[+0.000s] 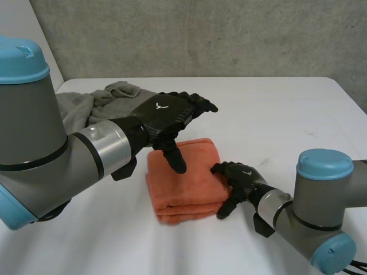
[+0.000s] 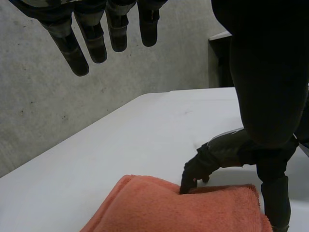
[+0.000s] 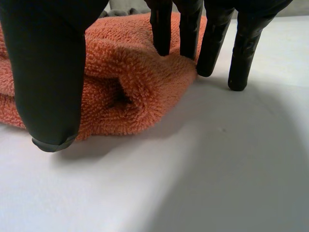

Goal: Fold the laundry.

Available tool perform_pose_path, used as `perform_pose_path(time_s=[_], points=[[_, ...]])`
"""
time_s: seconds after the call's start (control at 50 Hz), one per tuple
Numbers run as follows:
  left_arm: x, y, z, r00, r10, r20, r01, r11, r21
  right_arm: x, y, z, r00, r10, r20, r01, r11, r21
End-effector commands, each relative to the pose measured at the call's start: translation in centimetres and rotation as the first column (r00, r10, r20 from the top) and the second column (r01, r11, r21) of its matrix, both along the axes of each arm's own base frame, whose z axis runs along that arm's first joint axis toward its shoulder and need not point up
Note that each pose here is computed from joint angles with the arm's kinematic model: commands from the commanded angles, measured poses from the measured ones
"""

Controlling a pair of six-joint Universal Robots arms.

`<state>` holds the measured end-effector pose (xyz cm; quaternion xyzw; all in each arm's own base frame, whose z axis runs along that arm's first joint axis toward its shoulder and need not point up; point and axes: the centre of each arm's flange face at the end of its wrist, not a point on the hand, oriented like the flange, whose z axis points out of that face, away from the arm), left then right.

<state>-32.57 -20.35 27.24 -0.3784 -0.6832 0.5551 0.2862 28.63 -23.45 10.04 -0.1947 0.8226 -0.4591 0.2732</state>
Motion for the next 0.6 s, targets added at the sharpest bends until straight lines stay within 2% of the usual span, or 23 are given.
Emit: perform_pose_path(time_s=[0.02,0.6], points=[[0.0,-0.1,-0.2,1.0,0.0,0.002,0.0,1.0,0.005,1.3,0.0,0.3,1.0,0.025,0.017,-0.024,1.0,-0.019],[-0.1,-0.3,-0.8,1.0,0.0,0.011,-0.001,1.0,0.022,3.5,-0.1,-0.2,0.996,0.034,0.083,-0.037,0.999,0.04]])
